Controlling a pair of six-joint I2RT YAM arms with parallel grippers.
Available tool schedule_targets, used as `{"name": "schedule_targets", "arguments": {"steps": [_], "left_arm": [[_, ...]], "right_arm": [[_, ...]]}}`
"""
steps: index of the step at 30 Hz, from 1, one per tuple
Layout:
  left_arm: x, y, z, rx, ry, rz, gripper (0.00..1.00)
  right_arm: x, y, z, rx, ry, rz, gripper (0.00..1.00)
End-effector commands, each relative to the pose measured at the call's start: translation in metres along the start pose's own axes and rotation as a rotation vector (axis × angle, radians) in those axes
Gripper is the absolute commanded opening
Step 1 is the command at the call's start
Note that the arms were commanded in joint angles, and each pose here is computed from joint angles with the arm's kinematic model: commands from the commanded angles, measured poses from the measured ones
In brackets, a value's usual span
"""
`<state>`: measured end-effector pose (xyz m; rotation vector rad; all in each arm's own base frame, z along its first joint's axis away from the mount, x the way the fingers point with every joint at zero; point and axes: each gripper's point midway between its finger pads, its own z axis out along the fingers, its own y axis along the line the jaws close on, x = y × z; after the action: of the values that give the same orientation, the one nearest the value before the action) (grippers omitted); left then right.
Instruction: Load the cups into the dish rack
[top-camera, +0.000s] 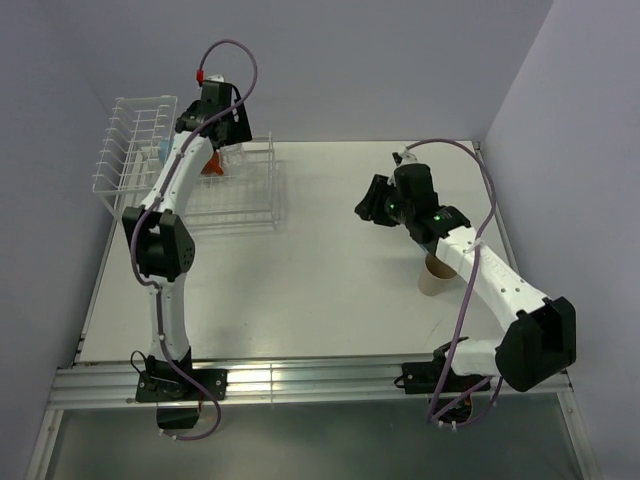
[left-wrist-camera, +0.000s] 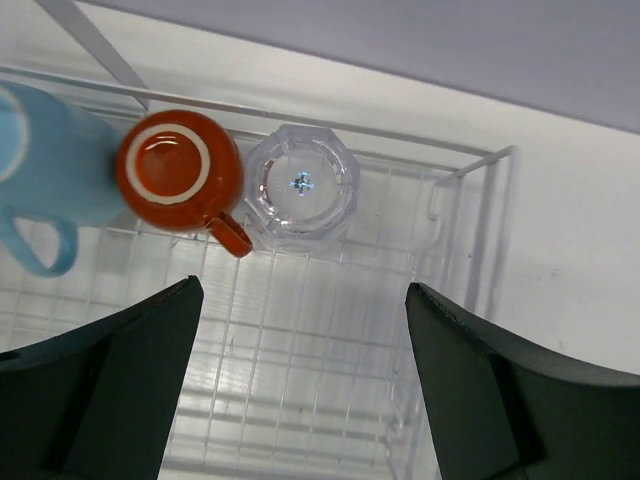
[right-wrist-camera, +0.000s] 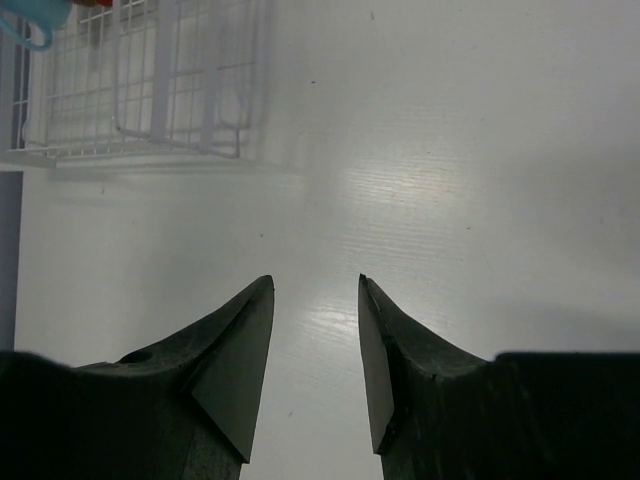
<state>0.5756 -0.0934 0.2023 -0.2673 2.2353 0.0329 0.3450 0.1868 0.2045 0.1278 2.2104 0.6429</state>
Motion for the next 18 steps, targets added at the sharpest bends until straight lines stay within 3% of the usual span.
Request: {"name": "schedule_targets", "arguments": {"steps": [1,11,18], "left_arm": [[-0.046,0.002,-0.06,0.015,-0.137,-0.048,0.89],[-0.027,-0.039,-0.157,0.181,-0.201,-0.077,0.89],[-0.01,-0.071,-0.194,0.31,-0.216,-0.068,0.89]], "right_arm": [[-0.035,0.006,-0.036,0.046,-0.124,-0.034,0.47],[-0.008,-0.068,-0.114,0.402,-0.121,-0.06,0.53],[0.025,-0.108,-0.119,0.542,-0.082,-0.033,0.59]]}}
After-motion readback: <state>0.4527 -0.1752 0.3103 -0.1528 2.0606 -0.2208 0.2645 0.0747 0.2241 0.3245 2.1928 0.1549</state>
